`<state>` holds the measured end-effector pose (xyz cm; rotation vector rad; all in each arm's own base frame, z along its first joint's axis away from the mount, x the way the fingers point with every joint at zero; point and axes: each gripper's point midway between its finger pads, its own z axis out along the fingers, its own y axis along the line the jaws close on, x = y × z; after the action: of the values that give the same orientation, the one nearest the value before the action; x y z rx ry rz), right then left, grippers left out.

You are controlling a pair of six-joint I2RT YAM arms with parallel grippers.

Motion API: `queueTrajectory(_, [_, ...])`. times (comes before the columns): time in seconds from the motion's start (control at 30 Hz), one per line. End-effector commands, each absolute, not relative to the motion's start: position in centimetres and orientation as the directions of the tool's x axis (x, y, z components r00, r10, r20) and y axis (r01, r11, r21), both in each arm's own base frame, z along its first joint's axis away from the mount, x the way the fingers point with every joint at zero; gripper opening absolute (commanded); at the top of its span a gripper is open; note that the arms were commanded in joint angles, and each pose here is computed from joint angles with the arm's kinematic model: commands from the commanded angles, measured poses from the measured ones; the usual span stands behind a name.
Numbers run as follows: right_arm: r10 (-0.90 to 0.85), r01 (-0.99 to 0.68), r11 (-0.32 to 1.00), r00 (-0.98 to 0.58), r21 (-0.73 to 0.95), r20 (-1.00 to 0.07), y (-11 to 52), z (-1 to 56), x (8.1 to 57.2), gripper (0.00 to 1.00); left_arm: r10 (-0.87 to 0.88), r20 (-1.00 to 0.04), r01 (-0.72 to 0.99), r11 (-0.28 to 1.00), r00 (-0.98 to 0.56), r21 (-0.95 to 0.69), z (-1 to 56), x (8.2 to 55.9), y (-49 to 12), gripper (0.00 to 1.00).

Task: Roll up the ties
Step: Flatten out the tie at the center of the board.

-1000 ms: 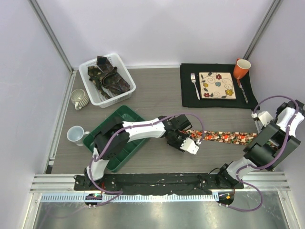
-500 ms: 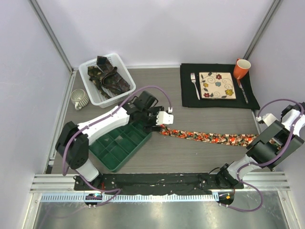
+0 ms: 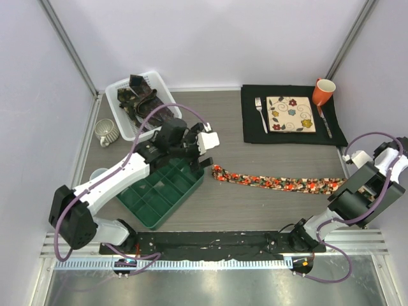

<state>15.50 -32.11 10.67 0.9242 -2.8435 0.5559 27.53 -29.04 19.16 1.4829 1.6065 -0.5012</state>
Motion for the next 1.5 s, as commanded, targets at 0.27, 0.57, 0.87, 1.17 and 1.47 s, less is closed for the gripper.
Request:
queueTrajectory(0.27, [-0.557,-0.518,0.777,-0.830,-0.357,-0.007,-25.5,16.1,21.9,0.85,0.384,-0.919,0.879,0.403,0.092,0.257,26.0,29.8,-30.7,1.00])
queueTrajectory(0.57, [-0.410,-0.466,0.836,-0.881,0.290,-0.235,-4.9,13.0,23.6,0.56,0.548,-0.823,0.968,0.091,0.148,0.234,19.6,28.8,-33.3,0.87])
queueTrajectory(0.87, [-0.382,-0.400,0.804,-0.915,0.440,-0.132,2.7,7.0,21.8,0.41,0.677,-0.718,0.980,-0.027,0.162,0.195,13.5,27.8,-37.3,0.75])
queueTrajectory(1.17, [-0.397,-0.357,0.876,-0.916,0.324,0.063,-0.2,1.8,21.2,0.35,0.853,-0.504,0.974,-0.020,0.135,0.228,5.6,28.6,-37.8,0.56])
queueTrajectory(1.47, [-0.406,-0.368,0.898,-0.904,0.240,0.133,-6.3,0.5,19.9,0.33,0.881,-0.457,0.992,-0.095,0.121,0.080,3.5,22.8,-36.8,0.32])
